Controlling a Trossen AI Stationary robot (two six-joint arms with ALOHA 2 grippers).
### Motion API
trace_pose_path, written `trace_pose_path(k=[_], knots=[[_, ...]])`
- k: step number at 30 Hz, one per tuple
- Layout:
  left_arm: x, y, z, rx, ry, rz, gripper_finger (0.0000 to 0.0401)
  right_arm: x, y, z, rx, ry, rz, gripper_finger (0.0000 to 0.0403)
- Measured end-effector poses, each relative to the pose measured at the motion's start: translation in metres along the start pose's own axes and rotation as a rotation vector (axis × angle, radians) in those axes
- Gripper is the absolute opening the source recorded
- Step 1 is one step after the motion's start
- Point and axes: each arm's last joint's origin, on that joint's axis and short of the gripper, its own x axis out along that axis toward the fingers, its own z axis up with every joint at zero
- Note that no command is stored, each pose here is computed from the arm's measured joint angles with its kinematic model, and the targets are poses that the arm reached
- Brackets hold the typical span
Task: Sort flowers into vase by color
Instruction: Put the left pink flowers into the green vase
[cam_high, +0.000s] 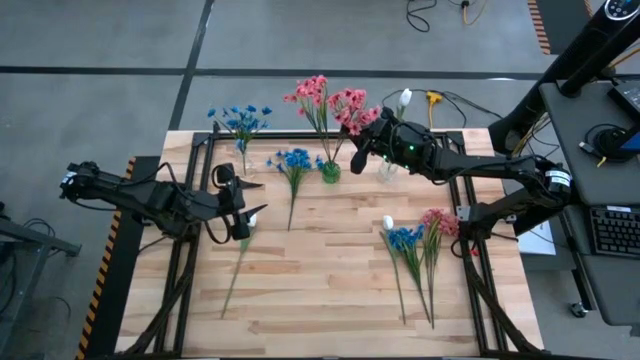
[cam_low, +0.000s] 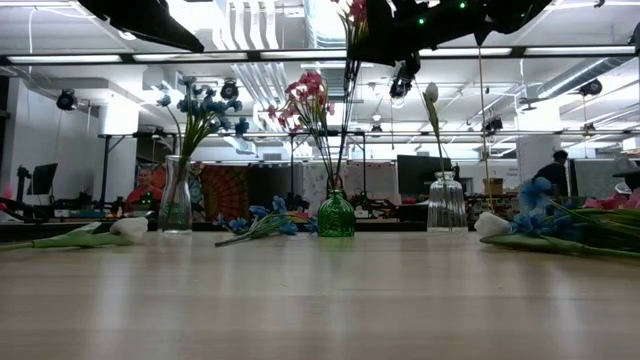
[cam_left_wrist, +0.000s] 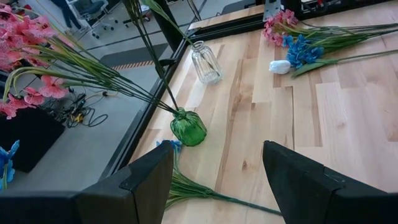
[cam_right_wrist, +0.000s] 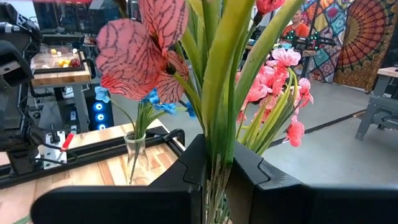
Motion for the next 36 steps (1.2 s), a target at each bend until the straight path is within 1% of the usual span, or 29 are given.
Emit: trace_pose_path(k=[17,27,36], knots=[[0.003,-0.002,0.000,0.009,0.010,0.000,0.0229,0.000,0.000,-0.002,-0.011,0.007,0.000,0.0029],[0.003,-0.003,0.000,0.007,0.008,0.000,0.0229,0.017,0.004,-0.022,-0.015,0.038,0.001,0.0029],[0.003,-0.003,0.000,0.008,0.008,0.000,0.0229,0.019,0.004,-0.025,-0.016,0.046,0.000,0.0029]])
